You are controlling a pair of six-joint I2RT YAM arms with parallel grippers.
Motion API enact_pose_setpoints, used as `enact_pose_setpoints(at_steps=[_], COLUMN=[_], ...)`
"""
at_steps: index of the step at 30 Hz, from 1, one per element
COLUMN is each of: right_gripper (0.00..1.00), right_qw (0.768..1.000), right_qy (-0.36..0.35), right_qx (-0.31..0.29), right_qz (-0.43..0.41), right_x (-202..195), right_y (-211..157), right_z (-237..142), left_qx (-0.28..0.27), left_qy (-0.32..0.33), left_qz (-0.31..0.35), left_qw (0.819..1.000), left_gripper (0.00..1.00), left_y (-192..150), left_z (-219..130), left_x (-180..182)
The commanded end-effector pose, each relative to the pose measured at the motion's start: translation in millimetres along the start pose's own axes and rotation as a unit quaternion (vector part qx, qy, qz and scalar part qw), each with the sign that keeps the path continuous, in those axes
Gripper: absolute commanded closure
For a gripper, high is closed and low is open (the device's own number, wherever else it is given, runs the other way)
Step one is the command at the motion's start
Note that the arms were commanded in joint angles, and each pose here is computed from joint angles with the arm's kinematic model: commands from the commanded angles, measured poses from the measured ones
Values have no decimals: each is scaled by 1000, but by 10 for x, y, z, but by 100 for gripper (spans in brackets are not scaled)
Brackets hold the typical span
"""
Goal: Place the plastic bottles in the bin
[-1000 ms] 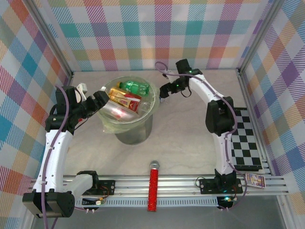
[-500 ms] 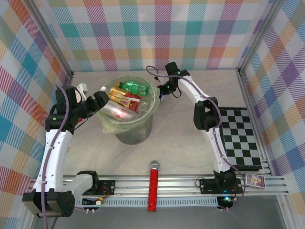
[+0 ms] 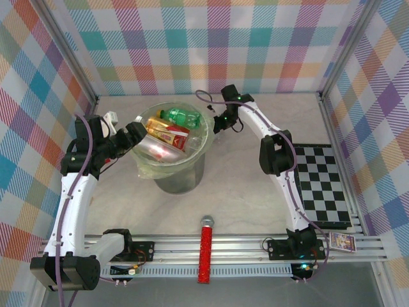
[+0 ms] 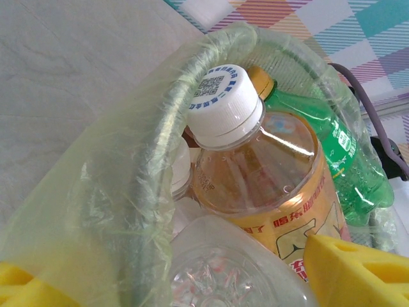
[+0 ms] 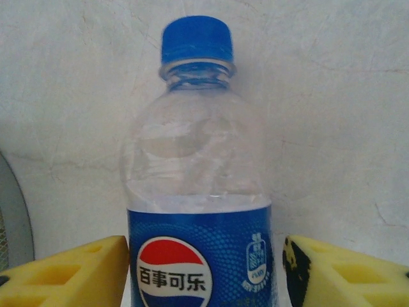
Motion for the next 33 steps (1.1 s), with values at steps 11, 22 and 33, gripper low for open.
enact_pose_setpoints(at_steps=[11,22,33], right_gripper=[36,46,51], right_qw=[999,996,966], right_qy=[6,22,66], right_qx=[24,-72,-224], right_qz=[29,38,-115], right_x=[16,0,706], right_y=[-165,-33,-209], right_z=[-47,-1132,-2752], left_qx=[15,42,62], left_qy=[-4,-28,-56], left_qz=[-1,4,13], left_qw=[1000,999,996], left_gripper=[19,18,17], left_y=[-44,-99,-3], left_z=[-39,24,256], left_x=[8,-24,-95])
Point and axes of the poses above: each hand's point on the last joint's axis, 136 mm out from that joint toward the fingers, its own z axis out along the fingers, its own x axis along the line the jaws close on, y = z × x, the point moved 4 cm from there along -z, back along the fingers, and after that the axes turned 4 degrees about z, right-handed, at the moved point
